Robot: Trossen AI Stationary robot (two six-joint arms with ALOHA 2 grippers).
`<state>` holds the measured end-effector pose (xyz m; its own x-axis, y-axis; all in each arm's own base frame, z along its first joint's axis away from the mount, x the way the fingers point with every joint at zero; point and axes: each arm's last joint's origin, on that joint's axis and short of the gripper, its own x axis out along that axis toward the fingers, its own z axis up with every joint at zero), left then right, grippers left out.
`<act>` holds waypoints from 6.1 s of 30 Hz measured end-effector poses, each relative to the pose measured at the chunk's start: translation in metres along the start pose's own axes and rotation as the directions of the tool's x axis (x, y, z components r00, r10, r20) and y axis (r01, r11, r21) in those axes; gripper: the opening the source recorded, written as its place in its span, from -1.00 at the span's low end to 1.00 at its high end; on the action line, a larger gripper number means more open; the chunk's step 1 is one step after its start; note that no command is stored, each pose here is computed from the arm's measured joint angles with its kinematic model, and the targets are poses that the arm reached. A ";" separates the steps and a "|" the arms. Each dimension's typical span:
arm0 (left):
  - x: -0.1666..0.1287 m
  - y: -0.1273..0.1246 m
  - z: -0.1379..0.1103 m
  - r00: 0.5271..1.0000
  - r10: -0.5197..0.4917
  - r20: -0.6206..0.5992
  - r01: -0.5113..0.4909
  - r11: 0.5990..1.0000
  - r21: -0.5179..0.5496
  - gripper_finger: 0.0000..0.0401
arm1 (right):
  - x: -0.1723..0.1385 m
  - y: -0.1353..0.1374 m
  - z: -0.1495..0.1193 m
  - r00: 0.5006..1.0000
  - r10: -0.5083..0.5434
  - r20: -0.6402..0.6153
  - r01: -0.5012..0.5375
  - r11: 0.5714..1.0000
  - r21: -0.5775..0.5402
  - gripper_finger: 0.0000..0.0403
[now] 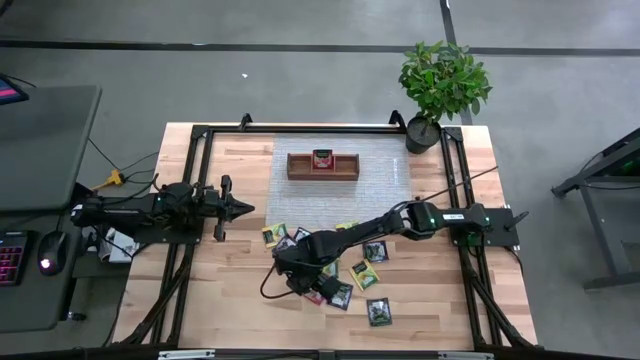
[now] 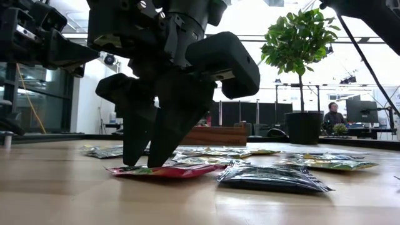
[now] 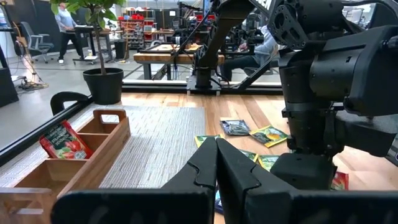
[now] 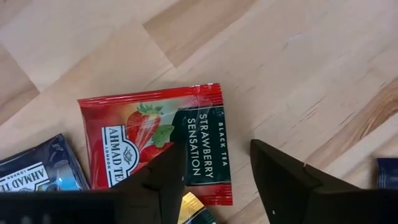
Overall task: Pick & Place Tea
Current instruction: Put the red tea bag into the middle section of the wooden organizer, then put the yellow tea bag into the right section of the wooden organizer
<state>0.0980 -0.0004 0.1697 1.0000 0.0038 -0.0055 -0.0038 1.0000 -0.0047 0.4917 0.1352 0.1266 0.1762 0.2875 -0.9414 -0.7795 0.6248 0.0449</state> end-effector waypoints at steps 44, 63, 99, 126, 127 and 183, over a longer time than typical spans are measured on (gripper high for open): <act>0.000 0.000 0.000 1.000 0.000 0.000 0.000 1.000 0.000 -1.00 | -0.001 -0.004 -0.001 0.998 -0.056 -0.009 0.057 0.997 0.061 -1.00; 0.000 0.000 0.000 1.000 0.000 0.000 0.000 1.000 0.000 -1.00 | -0.137 -0.025 -0.001 0.716 -0.682 -0.150 0.690 0.658 0.301 -1.00; 0.000 0.000 0.000 1.000 0.000 0.000 0.000 1.000 0.000 -1.00 | -0.156 -0.123 -0.175 0.511 -0.559 -0.652 0.853 0.239 0.464 -1.00; 0.000 0.000 0.000 1.000 0.000 0.000 0.000 1.000 0.000 -1.00 | -0.162 -0.139 -0.200 0.550 -0.561 -0.619 0.824 0.242 0.513 -1.00; 0.000 0.000 0.000 1.000 0.000 0.000 0.000 1.000 0.000 -1.00 | -0.160 -0.139 -0.201 0.555 -0.556 -0.619 0.821 0.246 0.515 -1.00; 0.000 0.000 0.000 1.000 0.000 0.000 0.000 1.000 0.000 -1.00 | -0.198 -0.042 -0.110 0.922 -0.376 -0.098 0.300 0.530 0.793 -0.23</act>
<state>0.0980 -0.0004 0.1696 1.0000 0.0035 -0.0059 -0.0035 1.0000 -0.0047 0.4231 -0.0281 0.2747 0.3965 -0.0409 -0.9171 0.1170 0.9931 0.0063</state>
